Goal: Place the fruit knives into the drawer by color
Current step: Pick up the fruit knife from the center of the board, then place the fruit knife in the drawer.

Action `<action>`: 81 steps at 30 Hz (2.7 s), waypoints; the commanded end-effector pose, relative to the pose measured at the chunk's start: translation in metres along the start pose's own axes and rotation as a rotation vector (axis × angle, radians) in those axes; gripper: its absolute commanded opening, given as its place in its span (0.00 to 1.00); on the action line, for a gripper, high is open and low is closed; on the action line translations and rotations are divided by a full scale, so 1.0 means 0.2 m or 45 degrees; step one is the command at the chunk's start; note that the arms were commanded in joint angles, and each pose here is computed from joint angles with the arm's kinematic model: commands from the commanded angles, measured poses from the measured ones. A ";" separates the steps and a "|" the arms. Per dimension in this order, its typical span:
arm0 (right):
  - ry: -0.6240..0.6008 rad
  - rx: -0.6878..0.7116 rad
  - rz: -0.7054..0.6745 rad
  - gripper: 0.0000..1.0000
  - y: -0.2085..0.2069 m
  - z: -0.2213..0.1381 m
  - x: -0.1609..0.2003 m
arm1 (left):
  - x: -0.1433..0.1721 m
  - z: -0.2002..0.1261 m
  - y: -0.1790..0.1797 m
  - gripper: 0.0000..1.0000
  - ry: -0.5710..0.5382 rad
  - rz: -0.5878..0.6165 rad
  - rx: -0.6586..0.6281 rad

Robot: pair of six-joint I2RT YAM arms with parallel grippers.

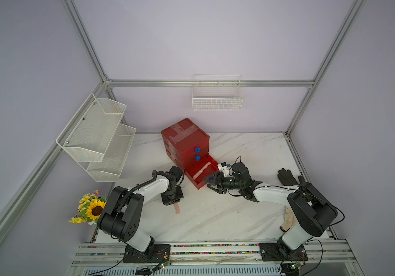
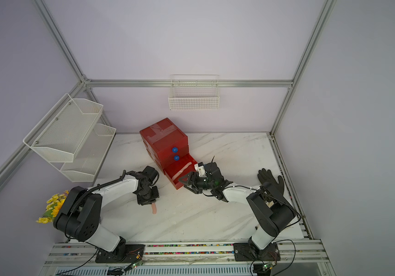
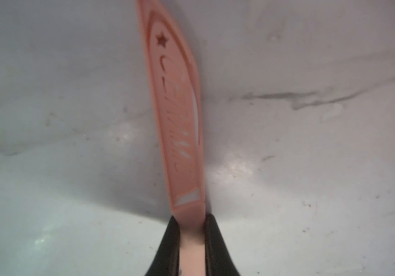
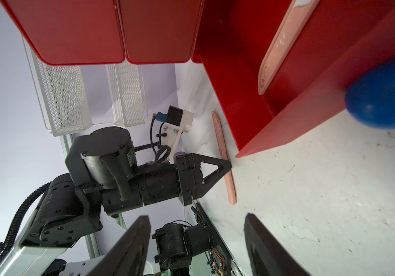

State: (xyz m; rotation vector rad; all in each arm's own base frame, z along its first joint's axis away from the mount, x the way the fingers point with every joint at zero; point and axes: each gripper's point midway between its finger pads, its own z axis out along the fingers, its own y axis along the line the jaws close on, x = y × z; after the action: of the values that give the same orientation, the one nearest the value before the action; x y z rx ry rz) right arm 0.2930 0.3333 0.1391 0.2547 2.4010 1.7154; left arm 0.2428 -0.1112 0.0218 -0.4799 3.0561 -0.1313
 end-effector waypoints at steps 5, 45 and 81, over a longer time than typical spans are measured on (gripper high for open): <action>0.036 -0.040 -0.028 0.66 0.07 0.08 -0.01 | 0.08 -0.17 -0.31 0.07 0.041 0.325 0.349; -0.151 0.042 0.005 0.00 0.12 0.12 -0.35 | -0.02 -0.82 -0.65 1.00 -0.165 0.560 0.583; -0.282 0.021 0.115 0.39 -0.05 -0.24 -0.42 | -0.62 -1.14 -0.76 0.94 -0.406 0.377 0.459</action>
State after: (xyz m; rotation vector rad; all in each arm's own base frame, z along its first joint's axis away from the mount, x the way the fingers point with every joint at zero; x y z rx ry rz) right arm 0.3777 0.2747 0.1652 0.5586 2.1848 1.7039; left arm 0.3763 -0.2129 0.2802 0.0447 2.6043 -0.6306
